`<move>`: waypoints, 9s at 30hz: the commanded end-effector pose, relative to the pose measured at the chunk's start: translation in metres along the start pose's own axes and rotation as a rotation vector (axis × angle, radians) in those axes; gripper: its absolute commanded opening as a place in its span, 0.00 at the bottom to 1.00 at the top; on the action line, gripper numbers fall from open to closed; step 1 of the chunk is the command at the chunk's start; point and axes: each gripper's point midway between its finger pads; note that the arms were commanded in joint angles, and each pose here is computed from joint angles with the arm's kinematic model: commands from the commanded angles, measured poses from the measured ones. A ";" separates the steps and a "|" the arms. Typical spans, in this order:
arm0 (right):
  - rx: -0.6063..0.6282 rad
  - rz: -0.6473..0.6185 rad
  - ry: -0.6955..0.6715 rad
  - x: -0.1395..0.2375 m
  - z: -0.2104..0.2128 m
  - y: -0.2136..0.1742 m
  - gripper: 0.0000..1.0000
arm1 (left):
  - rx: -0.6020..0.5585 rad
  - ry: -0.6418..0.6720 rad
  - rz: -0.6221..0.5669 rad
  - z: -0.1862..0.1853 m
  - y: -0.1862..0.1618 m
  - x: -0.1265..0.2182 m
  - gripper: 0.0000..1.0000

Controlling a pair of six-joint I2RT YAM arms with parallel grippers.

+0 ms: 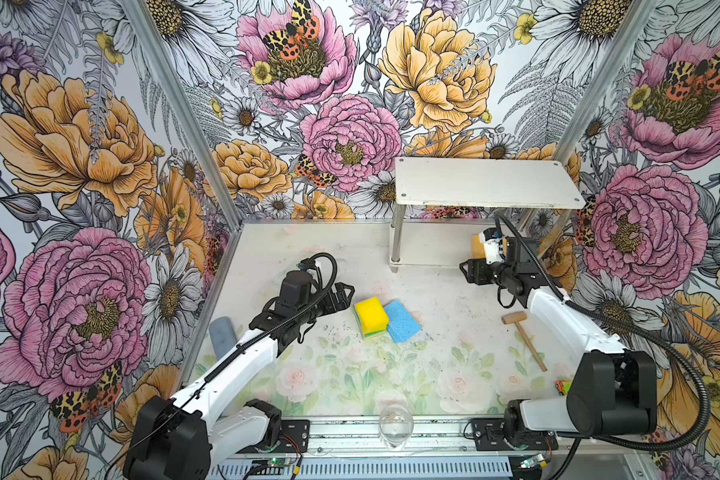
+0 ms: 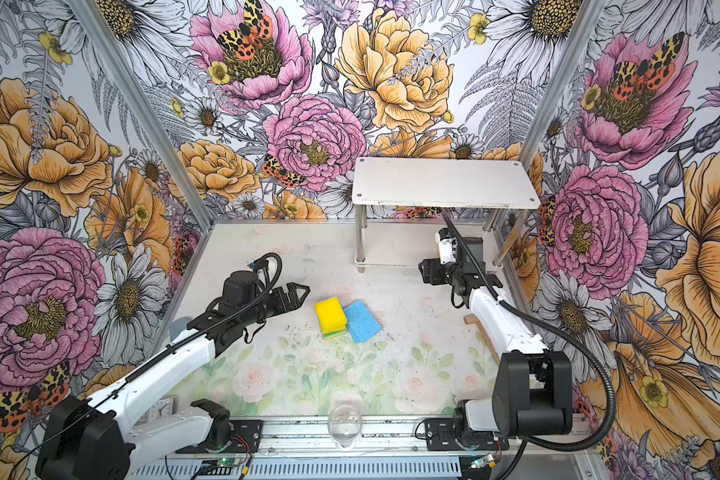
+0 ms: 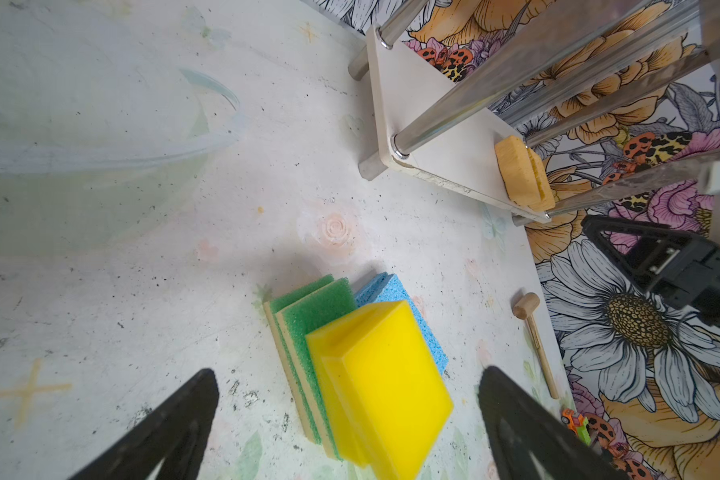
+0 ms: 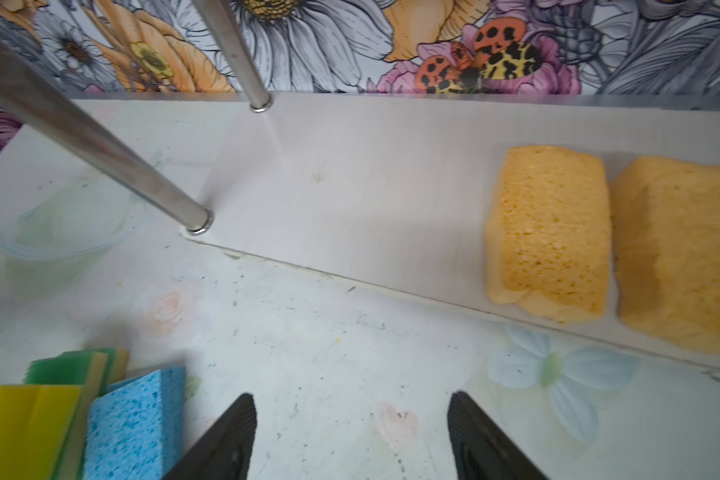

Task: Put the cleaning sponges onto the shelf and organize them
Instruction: 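Withdraw the right gripper from the shelf toward the blue sponge, then lower the right gripper and grasp the top blue sponge by its end, then lift the blue sponge with the right gripper and carry it over the shelf, then lower the blue sponge onto the shelf beside the orange-yellow sponges and open the right gripper, then withdraw the right gripper from the shelf toward the second blue sponge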

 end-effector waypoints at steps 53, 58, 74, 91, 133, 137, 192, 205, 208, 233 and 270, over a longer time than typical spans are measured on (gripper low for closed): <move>0.269 0.330 0.233 -0.076 0.186 -0.118 0.93 | 0.057 -0.019 0.038 0.019 -0.009 -0.012 0.99; 0.279 0.335 0.229 -0.079 0.188 -0.123 0.93 | 0.062 -0.012 0.035 0.023 -0.009 -0.012 0.99; 0.294 0.365 0.220 -0.087 0.193 -0.139 0.93 | 0.067 -0.006 0.035 0.027 -0.012 -0.011 0.99; 0.293 0.362 0.119 -0.092 0.176 -0.147 0.86 | 0.072 -0.005 0.032 0.029 -0.012 -0.010 0.99; 0.069 0.197 0.023 -0.060 0.115 -0.101 0.63 | 0.071 -0.011 0.040 0.027 -0.011 -0.014 0.99; 0.056 0.188 -0.005 -0.060 0.106 -0.099 0.63 | 0.070 -0.012 0.042 0.027 -0.012 -0.014 0.99; -0.187 -0.018 -0.291 -0.131 -0.065 0.024 0.65 | 0.079 0.005 0.014 0.039 -0.008 -0.002 0.99; -0.216 0.006 -0.273 -0.141 -0.069 0.022 0.68 | 0.084 0.004 0.013 0.041 -0.007 -0.002 0.99; -0.217 0.012 -0.263 -0.144 -0.069 0.021 0.68 | 0.086 0.004 0.009 0.041 -0.006 0.000 0.99; -0.212 0.014 -0.261 -0.145 -0.070 0.024 0.83 | 0.087 0.006 -0.003 0.044 -0.004 0.006 0.99; -0.112 0.028 0.176 -0.066 0.039 -0.005 0.89 | 0.095 -0.001 -0.003 0.046 -0.004 0.006 0.99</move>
Point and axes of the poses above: each gripper's point midway between its finger pads, its own x axis back along the fingers, its own z axis along the line the jaws close on, y = z × x, and after that the axes turned 8 degrees about x, right-handed
